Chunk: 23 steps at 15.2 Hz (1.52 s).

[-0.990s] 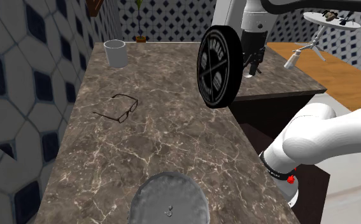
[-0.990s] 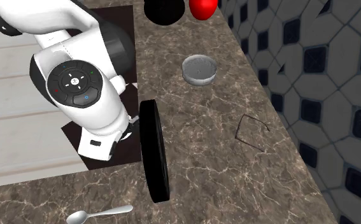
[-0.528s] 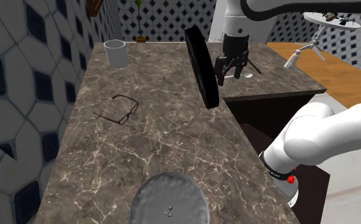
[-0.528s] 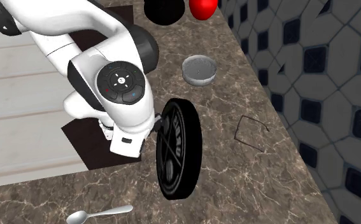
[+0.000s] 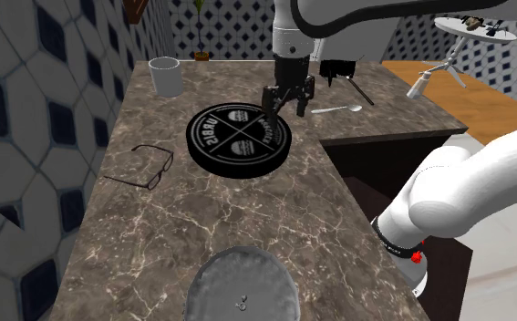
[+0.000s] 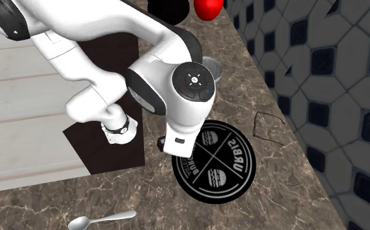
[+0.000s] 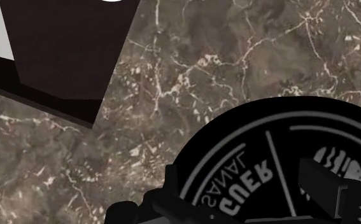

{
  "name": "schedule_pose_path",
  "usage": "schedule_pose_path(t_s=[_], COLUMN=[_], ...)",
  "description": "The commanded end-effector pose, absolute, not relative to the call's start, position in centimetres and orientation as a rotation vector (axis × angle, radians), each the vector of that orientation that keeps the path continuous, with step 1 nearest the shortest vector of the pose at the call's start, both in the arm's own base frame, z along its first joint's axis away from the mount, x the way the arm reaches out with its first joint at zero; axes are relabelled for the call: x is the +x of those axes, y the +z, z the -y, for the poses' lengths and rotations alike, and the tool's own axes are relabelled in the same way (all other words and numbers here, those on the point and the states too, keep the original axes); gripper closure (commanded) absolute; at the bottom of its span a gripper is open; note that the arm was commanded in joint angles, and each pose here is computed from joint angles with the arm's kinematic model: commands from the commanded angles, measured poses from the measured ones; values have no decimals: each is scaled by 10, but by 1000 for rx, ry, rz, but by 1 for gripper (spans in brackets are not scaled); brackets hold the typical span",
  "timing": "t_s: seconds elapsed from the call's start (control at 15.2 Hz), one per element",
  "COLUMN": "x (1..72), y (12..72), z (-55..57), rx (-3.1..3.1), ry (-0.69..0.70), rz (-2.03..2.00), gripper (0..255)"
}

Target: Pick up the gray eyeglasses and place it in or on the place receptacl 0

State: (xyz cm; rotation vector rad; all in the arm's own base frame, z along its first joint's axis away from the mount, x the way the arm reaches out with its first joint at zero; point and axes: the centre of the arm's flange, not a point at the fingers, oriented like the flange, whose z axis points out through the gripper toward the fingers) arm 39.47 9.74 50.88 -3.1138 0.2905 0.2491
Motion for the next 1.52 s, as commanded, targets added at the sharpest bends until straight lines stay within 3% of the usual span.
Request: schedule_pose_path(t_s=[0.0, 1.06, 1.45], x=[412, 538, 540], y=[506, 480, 452], z=[-118, -282, -287], rx=[-3115, -3131, -3132], ry=[235, 142, 139], rz=[-292, -297, -297], gripper=[0, 0, 0])
